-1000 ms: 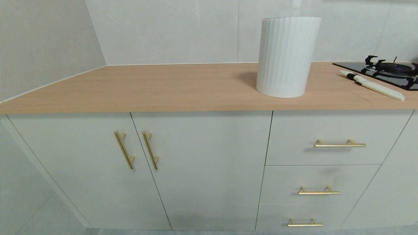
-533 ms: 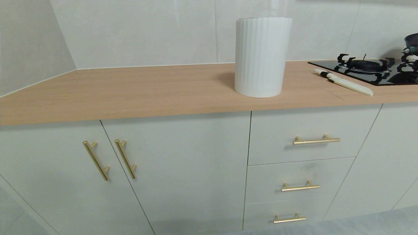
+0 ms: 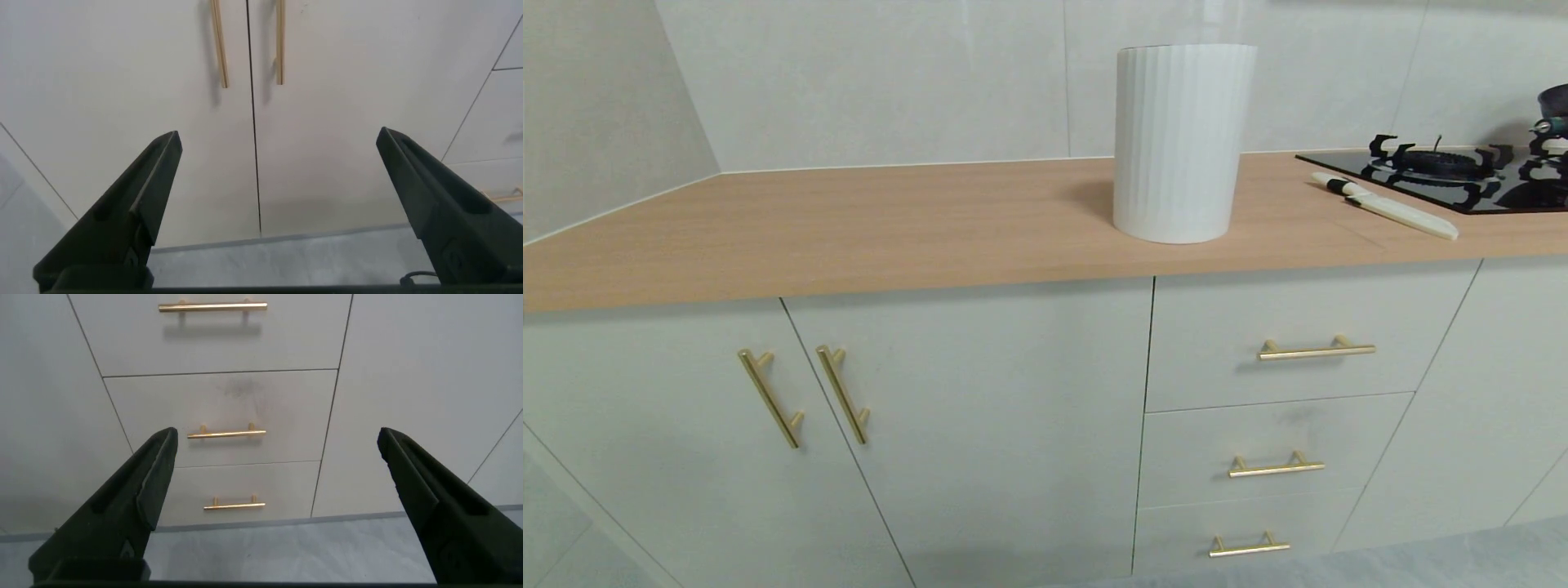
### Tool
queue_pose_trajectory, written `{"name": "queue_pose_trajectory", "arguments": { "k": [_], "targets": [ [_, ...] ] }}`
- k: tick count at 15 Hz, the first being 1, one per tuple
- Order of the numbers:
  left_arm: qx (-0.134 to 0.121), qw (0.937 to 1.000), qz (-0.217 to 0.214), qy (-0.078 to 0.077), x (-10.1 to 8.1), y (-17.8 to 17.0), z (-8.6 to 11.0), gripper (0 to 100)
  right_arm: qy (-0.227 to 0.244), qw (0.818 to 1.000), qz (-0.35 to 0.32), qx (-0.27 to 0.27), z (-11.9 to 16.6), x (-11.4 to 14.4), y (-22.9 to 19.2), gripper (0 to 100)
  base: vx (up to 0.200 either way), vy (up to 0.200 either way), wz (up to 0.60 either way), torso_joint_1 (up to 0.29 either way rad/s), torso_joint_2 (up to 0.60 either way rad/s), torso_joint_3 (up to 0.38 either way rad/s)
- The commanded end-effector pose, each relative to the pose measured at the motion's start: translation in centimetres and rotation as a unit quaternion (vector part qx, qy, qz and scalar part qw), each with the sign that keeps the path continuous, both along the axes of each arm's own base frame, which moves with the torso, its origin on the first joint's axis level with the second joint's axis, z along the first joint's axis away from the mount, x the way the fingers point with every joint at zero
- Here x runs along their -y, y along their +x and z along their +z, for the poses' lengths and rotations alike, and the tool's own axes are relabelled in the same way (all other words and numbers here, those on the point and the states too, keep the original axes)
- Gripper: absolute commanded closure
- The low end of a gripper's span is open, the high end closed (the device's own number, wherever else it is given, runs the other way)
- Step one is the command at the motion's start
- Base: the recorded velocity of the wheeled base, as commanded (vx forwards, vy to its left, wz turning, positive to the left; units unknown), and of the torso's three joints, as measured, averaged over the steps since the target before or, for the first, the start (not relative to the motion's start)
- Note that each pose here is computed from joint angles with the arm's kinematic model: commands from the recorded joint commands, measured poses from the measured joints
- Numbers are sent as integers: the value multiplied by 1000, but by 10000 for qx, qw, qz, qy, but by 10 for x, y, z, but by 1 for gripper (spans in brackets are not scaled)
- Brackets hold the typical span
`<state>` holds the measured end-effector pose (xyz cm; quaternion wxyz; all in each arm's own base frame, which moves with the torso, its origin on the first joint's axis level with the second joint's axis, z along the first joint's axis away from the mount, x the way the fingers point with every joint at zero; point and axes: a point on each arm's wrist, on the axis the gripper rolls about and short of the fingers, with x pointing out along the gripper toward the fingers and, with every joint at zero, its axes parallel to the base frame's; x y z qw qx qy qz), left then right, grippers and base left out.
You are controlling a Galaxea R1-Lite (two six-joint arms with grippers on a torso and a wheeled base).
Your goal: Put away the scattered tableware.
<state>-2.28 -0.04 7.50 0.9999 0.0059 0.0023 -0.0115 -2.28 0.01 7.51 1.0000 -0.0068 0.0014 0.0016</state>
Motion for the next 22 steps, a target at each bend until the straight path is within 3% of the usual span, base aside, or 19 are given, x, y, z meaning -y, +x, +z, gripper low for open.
{"name": "queue_pose_trajectory", "arguments": {
  "k": [1,12,22],
  "targets": [
    [-7,10000,0,2,0,0,0,0,7,10000,7,-2,0,0,0,0,0,0,600,7,7,2],
    [0,10000,8,-6,0,0,0,0,7,10000,-1,-2,0,0,0,0,0,0,0,0,0,0],
    [-7,10000,0,-6,0,0,0,0,7,10000,-1,-2,0,0,0,0,0,-180,0,3,2,1]
  ]
}}
